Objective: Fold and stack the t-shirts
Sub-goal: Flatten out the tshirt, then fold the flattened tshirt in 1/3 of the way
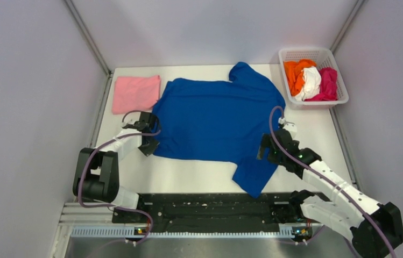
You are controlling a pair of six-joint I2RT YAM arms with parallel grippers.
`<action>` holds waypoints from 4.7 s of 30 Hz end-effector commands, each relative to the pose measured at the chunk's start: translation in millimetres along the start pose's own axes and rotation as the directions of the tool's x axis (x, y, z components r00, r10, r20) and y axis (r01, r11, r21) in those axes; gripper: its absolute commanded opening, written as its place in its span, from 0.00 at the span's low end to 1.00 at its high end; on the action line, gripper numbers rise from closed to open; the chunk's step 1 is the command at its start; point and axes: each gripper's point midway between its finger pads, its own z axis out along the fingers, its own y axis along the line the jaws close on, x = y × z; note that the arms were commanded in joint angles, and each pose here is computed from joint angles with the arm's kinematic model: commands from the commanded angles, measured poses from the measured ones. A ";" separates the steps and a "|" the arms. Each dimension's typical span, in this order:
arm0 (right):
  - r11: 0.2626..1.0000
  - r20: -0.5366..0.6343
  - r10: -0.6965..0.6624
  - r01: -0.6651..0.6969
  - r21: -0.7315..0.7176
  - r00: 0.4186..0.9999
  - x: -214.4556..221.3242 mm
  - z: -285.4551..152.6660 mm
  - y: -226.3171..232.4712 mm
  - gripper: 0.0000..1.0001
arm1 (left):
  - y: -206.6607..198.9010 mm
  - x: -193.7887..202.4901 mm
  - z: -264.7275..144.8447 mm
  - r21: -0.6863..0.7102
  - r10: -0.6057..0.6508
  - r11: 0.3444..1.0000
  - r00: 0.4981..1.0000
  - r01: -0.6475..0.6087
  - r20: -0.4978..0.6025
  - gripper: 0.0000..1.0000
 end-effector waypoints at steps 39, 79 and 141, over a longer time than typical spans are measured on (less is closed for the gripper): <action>0.911 -0.291 -0.368 0.405 0.077 0.883 142.9 -11.6 44.7 0.26 | 1.2 -4.7 -27.2 0.174 -0.077 0.983 0.994 0.062 0.079 0.00; 0.844 0.913 0.090 0.457 -0.282 0.397 -324.7 -421.8 113.4 0.00 | -21.9 -213.0 -508.2 0.806 -0.610 0.502 0.533 -0.313 0.586 0.00; 0.868 0.350 -0.496 0.441 0.229 0.794 -339.3 111.2 81.8 0.00 | -266.5 -257.7 -24.5 0.294 -0.031 0.940 0.819 -0.171 0.573 0.00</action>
